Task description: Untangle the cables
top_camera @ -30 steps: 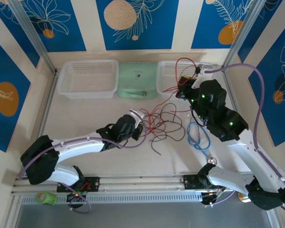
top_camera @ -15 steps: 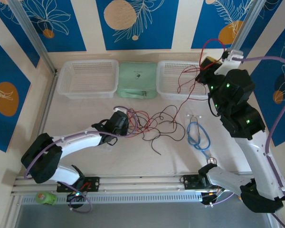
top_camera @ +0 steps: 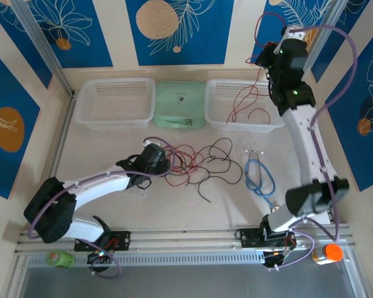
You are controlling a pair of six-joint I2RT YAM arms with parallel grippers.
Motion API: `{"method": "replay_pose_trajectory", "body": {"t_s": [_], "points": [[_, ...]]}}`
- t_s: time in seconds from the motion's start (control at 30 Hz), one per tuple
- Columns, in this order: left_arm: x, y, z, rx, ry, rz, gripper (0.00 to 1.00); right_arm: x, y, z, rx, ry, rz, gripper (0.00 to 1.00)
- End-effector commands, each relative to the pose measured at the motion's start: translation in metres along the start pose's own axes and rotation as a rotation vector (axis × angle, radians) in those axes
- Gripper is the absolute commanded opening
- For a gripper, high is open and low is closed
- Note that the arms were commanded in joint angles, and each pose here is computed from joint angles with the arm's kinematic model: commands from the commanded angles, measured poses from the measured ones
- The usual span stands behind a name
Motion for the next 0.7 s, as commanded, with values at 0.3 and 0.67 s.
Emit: {"method": "replay_pose_trajectory", "body": {"t_s": [0.3, 0.67], "points": [[-0.040, -0.013, -0.054, 0.116, -0.102, 0.023, 0.81, 0.100, -0.002, 0.129, 0.033, 0.204, -0.195, 0.00], [-0.059, -0.016, -0.088, 0.144, -0.161, 0.067, 0.86, 0.201, -0.026, 0.142, 0.009, 0.781, -0.136, 0.00]]}}
Point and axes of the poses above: each hand's point on the last joint's axis, 136 mm out from that joint toward the fingers, its own z axis out along the fingers, its own y axis along the line the jaws close on, x = y × z, the point moved 10 cm from there along -z, back along the fingers, and after that the axes turned 11 degrees about -z, right-handed, at the moved point
